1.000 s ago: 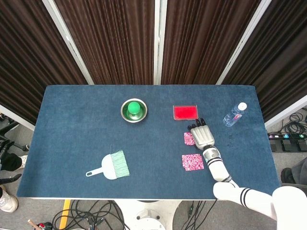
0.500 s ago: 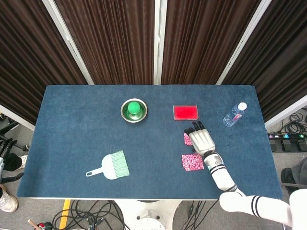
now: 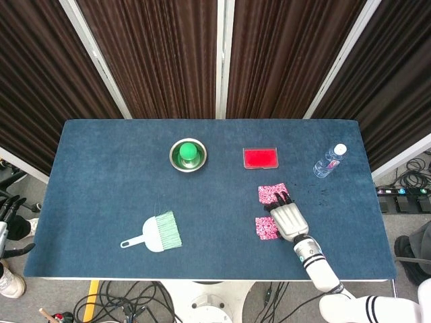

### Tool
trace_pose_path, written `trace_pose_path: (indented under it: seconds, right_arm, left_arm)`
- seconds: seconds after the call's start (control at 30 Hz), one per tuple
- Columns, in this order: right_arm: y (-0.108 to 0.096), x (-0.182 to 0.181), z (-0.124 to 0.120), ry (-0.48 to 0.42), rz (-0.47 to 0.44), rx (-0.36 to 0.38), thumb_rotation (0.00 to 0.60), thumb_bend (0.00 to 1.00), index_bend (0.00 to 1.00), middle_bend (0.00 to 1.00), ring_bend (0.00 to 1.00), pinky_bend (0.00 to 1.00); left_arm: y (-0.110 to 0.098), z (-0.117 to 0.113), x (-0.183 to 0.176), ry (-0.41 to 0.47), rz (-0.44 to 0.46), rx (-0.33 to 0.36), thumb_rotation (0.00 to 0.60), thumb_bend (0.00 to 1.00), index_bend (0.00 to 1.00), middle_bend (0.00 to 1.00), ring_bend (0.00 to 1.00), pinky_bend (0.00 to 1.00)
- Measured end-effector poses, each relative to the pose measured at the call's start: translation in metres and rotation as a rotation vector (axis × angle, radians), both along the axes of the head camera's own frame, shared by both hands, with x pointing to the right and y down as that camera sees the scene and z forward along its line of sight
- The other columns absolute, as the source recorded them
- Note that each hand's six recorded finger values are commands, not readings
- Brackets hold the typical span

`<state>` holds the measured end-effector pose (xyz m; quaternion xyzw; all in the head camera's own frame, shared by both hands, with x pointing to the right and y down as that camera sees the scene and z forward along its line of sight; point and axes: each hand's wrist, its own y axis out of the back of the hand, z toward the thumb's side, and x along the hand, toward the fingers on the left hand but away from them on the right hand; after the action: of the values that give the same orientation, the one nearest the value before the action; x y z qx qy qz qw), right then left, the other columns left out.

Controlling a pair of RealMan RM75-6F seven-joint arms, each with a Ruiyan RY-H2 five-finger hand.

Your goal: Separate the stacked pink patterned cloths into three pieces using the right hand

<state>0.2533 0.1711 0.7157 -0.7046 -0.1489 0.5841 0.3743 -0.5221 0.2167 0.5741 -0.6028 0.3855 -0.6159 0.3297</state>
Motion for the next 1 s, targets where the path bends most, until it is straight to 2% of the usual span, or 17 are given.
trace_pose_path:
  seconds: [0.63, 1.0]
  right_arm:
    - [0.006, -0.009, 0.012, 0.006, -0.019, -0.043, 0.6, 0.09, 0.27, 0.3, 0.04, 0.0]
    - [0.007, -0.009, 0.01, 0.012, -0.019, -0.03, 0.6, 0.1, 0.36, 0.37, 0.07, 0.0]
  left_arm:
    - [-0.001, -0.001, -0.001, 0.005, -0.001, 0.004, 0.6, 0.0, 0.09, 0.05, 0.04, 0.18]
    - [0.0, -0.001, -0.002, 0.005, -0.005, 0.001, 0.6, 0.0, 0.09, 0.05, 0.04, 0.18]
